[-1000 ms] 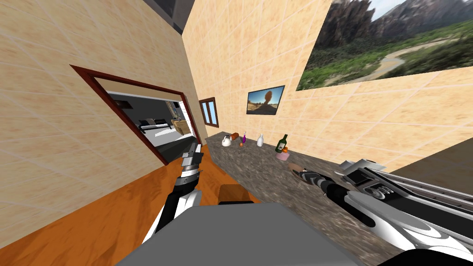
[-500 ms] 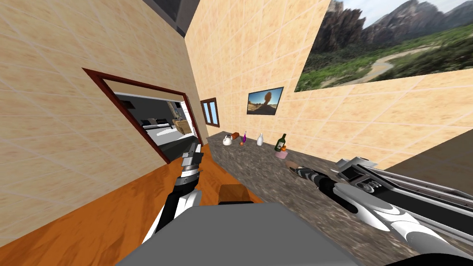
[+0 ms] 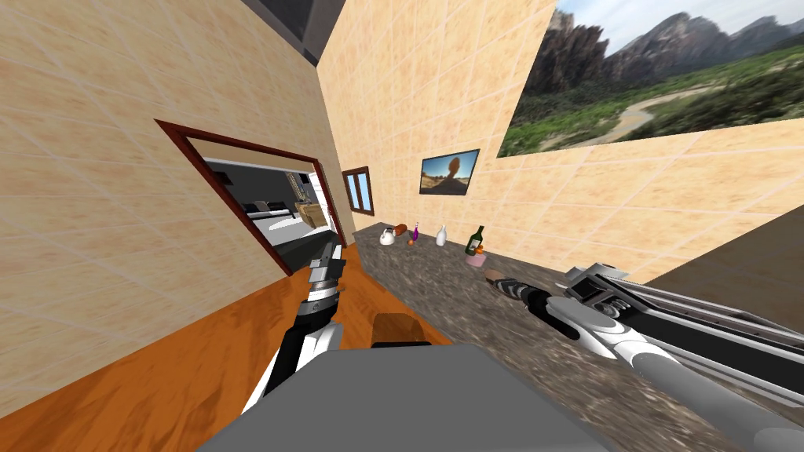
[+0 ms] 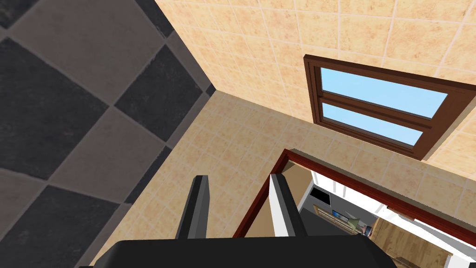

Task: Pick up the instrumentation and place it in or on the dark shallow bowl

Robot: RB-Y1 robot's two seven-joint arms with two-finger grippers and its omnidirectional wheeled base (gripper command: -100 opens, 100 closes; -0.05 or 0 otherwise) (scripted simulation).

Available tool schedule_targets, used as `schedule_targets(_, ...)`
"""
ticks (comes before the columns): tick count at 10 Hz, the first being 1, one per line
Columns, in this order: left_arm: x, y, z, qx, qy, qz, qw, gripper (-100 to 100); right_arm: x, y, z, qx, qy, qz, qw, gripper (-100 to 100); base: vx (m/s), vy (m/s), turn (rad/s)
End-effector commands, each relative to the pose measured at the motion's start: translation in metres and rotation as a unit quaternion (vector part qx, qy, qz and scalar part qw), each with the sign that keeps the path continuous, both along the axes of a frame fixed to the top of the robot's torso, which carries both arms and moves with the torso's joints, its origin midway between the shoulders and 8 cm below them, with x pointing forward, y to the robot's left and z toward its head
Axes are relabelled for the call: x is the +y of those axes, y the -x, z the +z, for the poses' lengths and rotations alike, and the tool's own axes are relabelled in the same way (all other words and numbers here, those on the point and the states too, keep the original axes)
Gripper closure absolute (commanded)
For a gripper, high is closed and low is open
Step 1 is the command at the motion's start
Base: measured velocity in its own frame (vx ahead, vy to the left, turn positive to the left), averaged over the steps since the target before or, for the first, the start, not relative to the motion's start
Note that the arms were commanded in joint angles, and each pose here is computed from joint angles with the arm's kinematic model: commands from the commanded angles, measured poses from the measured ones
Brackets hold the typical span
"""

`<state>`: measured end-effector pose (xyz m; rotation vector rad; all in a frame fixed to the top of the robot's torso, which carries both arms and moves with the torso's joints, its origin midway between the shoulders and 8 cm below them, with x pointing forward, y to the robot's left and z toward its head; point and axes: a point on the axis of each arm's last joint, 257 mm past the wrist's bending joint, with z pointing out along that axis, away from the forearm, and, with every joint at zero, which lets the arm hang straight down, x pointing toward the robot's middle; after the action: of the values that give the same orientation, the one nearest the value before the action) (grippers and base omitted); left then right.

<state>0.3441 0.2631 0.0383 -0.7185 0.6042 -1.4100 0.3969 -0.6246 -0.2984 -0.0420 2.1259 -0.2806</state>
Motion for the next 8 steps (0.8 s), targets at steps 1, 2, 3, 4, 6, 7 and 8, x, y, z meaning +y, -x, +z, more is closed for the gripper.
schedule_targets(1,0.0,0.0,0.0,0.0,0.0,0.0,1.0,0,0.004,-0.017,0.008,-0.013,-0.008,0.0,0.9999,-100,-0.019,0.016,-0.003)
schedule_targets(2,0.0,0.0,0.0,0.0,0.0,0.0,1.0,0,0.007,-0.027,0.016,-0.023,-0.008,0.004,0.9997,-100,0.008,0.012,-0.002)
schedule_targets(3,0.0,0.0,0.0,0.0,0.0,0.0,1.0,0,-0.002,-0.023,0.007,0.001,0.002,0.005,1.0,-100,-0.135,0.026,0.046)
schedule_targets(4,0.0,0.0,0.0,0.0,0.0,0.0,1.0,0,-0.009,-0.026,0.005,0.007,0.011,0.002,0.9999,-100,-0.145,0.032,0.016)
schedule_targets(6,0.0,0.0,0.0,0.0,0.0,0.0,1.0,0,-0.004,-0.038,0.004,0.005,-0.001,-0.002,1.0,-100,-0.031,0.003,-0.008)
schedule_targets(7,0.0,0.0,0.0,0.0,0.0,0.0,1.0,0,0.001,-0.054,0.018,-0.011,-0.001,0.004,0.9999,-100,0.012,-0.008,0.003)
schedule_targets(8,0.0,0.0,0.0,0.0,0.0,0.0,1.0,0,0.004,-0.065,0.028,-0.022,-0.001,0.008,0.9997,-100,0.013,-0.004,0.003)
